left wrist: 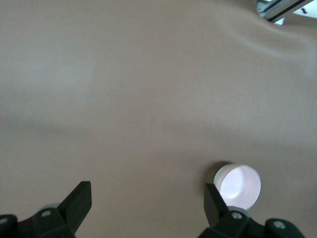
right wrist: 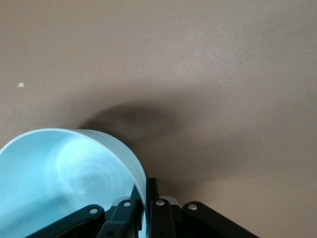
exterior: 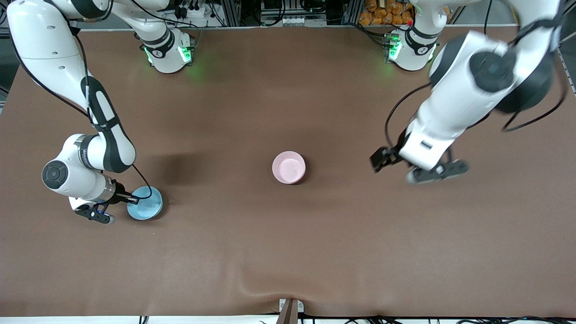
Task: Stack pink and blue bowls on white bowl
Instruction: 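Open the left gripper and withdraw it while the right gripper lifts the blue bowl, then carry the blue bowl with the right gripper onto the pink bowl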
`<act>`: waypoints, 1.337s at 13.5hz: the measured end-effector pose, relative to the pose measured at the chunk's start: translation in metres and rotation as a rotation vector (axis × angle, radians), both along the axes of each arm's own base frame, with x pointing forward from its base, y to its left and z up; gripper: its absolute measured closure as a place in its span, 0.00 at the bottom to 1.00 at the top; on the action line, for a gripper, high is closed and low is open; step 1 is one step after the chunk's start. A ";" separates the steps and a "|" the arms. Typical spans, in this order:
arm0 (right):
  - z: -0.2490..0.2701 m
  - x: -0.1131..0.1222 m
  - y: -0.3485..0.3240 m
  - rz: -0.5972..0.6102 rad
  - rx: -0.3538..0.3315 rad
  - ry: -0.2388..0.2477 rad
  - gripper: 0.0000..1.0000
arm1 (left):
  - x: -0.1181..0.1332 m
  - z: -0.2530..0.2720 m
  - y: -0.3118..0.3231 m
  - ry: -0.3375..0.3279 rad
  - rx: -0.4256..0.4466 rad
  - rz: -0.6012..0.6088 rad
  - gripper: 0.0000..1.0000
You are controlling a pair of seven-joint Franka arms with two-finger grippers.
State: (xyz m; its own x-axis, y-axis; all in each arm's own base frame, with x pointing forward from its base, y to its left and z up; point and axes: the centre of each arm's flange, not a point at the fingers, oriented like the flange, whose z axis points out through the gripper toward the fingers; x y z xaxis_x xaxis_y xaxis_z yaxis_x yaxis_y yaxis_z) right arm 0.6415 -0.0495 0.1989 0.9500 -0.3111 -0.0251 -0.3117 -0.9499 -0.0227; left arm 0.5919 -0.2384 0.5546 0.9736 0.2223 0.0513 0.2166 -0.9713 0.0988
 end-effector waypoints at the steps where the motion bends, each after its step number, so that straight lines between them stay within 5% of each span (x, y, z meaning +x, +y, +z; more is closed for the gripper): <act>1: 0.008 0.001 -0.002 -0.002 0.001 0.000 0.96 | -0.006 0.022 0.008 -0.005 0.012 0.006 0.00; 8: 0.100 0.003 0.015 0.026 0.026 -0.033 0.96 | -0.024 0.088 0.095 -0.031 0.096 -0.095 0.00; 14: 0.126 -0.010 0.127 0.115 0.107 0.021 0.96 | -0.051 0.116 0.130 -0.016 0.148 -0.111 0.00; 18: 0.139 -0.042 0.260 0.107 0.133 0.043 0.96 | -0.064 0.126 0.159 0.016 0.142 -0.077 0.00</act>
State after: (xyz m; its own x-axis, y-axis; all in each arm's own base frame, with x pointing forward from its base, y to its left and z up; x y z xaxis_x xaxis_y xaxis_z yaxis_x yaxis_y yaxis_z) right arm 0.5997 0.2104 0.3381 0.9746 -0.1997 -0.1010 -0.2126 -0.9672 -0.1391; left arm 0.5282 -0.0790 0.6806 0.9884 0.1391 0.0610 0.1418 -0.9889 -0.0434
